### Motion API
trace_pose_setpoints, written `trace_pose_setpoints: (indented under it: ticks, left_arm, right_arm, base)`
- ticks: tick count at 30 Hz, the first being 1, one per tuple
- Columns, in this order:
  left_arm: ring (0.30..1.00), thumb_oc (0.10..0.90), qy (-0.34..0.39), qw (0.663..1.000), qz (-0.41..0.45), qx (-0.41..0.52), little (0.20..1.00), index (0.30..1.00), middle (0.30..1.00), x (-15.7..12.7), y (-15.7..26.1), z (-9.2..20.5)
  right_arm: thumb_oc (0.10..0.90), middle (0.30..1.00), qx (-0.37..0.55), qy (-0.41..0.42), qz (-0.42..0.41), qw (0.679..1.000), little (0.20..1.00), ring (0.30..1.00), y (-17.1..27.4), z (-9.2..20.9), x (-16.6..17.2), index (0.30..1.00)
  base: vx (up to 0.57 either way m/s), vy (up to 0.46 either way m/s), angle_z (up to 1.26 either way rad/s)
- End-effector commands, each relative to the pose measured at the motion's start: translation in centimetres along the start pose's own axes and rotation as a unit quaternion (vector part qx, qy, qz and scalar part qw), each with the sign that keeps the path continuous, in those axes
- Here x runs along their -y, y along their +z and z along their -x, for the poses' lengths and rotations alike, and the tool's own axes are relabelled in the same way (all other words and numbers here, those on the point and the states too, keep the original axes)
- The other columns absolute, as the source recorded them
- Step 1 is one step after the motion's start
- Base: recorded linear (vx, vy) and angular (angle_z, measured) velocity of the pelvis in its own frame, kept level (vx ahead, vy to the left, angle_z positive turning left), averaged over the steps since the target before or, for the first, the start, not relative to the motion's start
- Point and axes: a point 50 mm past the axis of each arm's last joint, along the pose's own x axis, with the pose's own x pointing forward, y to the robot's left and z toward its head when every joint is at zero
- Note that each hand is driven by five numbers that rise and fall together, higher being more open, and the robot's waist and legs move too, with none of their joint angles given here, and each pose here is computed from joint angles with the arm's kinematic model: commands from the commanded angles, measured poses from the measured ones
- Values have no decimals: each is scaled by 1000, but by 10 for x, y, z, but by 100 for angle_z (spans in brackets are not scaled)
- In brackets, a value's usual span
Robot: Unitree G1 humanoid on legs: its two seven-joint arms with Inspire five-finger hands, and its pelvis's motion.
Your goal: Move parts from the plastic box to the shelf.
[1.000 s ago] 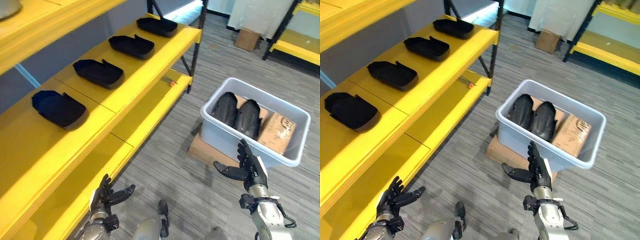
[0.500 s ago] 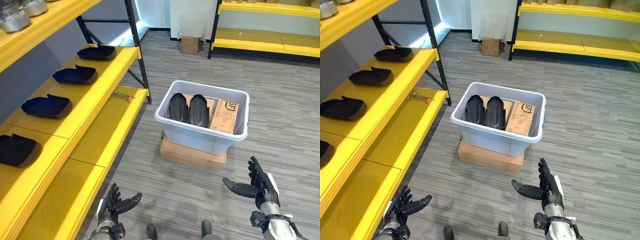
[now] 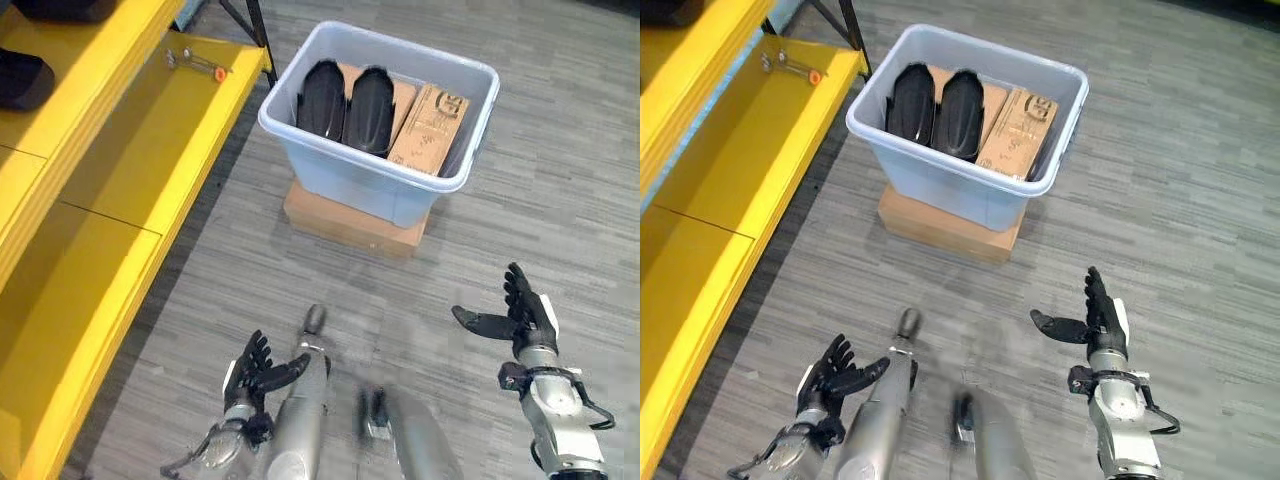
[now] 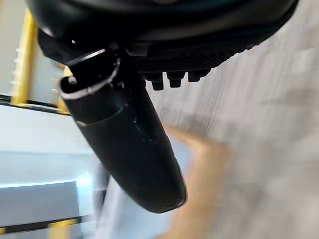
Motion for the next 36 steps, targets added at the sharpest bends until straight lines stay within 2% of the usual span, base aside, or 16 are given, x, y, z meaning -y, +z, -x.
trace_pose_setpoints:
  ticks: [1, 3, 10, 28, 36]
  left_arm:
    - [1000, 900, 10, 989, -16, 146, 1000, 1000, 1000, -17, 58, 4]
    - [1000, 900, 14, 987, -43, 154, 1000, 1000, 1000, -22, 64, 3]
    - [1000, 900, 23, 988, -50, 144, 1000, 1000, 1000, -30, 63, 6]
    - [1000, 900, 29, 991, -57, 118, 1000, 1000, 1000, -39, 54, 10]
    - [1000, 900, 32, 990, -65, 123, 1000, 1000, 1000, -40, 58, 7]
  right_arm:
    - [900, 1000, 97, 3, 29, 995, 1000, 1000, 32, 22, 11, 1000]
    - [900, 1000, 87, 2, 12, 996, 1000, 1000, 28, 25, 10, 1000]
    - [900, 1000, 72, 18, -2, 997, 1000, 1000, 23, 27, 7, 1000]
    - [900, 1000, 61, 10, -12, 998, 1000, 1000, 20, 28, 9, 1000]
    - [900, 1000, 72, 39, -19, 997, 1000, 1000, 23, 23, -9, 1000]
  base:
    - [195, 197, -109]
    - [220, 214, -74]
    - [167, 141, -38]
    - [42, 34, 6]
    - [51, 97, -6]
